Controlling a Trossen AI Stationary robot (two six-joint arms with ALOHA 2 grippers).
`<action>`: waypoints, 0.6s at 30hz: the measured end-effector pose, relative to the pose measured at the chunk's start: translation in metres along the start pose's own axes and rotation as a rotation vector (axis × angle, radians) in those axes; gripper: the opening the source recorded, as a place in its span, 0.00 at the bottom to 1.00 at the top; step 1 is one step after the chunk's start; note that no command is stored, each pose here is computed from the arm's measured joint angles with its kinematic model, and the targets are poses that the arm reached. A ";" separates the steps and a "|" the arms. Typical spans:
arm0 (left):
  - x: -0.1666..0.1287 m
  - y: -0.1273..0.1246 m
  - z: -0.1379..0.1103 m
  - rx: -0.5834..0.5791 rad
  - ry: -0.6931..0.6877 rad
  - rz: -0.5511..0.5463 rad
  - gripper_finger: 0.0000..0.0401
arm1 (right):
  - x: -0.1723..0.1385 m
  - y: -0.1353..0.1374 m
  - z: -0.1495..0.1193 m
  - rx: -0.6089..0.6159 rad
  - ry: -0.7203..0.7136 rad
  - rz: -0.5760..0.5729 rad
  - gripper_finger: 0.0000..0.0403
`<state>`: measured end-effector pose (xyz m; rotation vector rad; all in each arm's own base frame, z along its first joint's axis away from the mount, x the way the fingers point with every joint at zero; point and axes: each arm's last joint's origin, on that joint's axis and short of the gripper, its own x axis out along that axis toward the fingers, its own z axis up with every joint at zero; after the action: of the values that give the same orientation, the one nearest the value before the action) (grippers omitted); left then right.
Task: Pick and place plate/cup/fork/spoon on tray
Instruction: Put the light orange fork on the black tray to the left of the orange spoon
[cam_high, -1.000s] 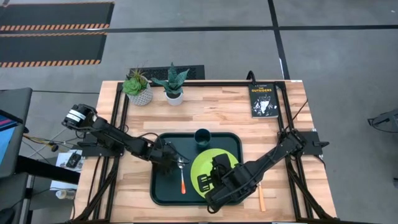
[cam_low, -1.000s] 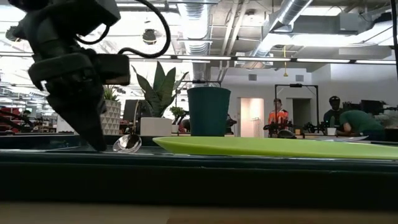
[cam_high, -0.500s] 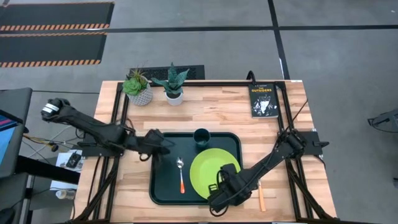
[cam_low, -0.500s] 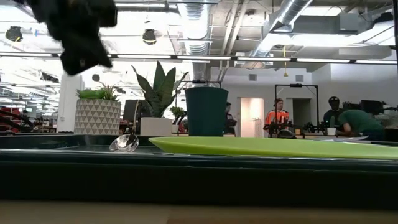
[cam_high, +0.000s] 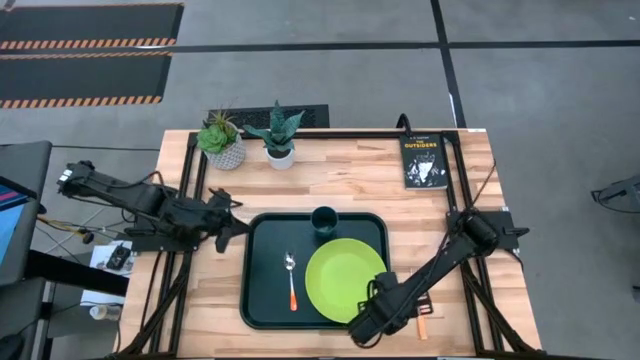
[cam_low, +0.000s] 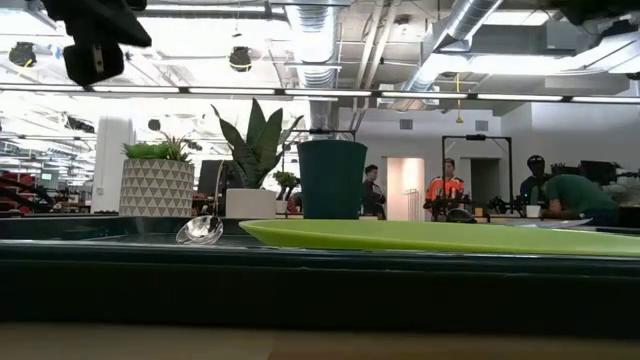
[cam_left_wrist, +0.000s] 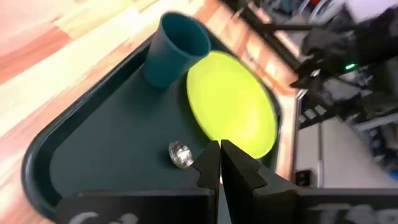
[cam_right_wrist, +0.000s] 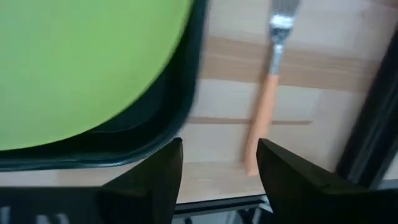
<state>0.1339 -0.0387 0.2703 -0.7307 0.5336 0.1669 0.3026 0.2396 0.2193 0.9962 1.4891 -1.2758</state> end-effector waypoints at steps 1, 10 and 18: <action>-0.003 0.001 0.001 -0.012 -0.010 -0.006 0.00 | 0.001 -0.005 0.003 0.002 0.008 0.002 0.56; -0.010 0.006 -0.001 -0.011 -0.017 0.028 0.06 | 0.030 -0.062 0.015 0.135 0.085 0.127 0.55; -0.010 0.007 -0.001 -0.008 -0.011 0.038 0.20 | 0.083 -0.062 0.005 0.099 0.169 0.099 0.56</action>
<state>0.1227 -0.0339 0.2701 -0.7273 0.5370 0.2080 0.2218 0.2271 0.1546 1.2539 1.4945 -1.2288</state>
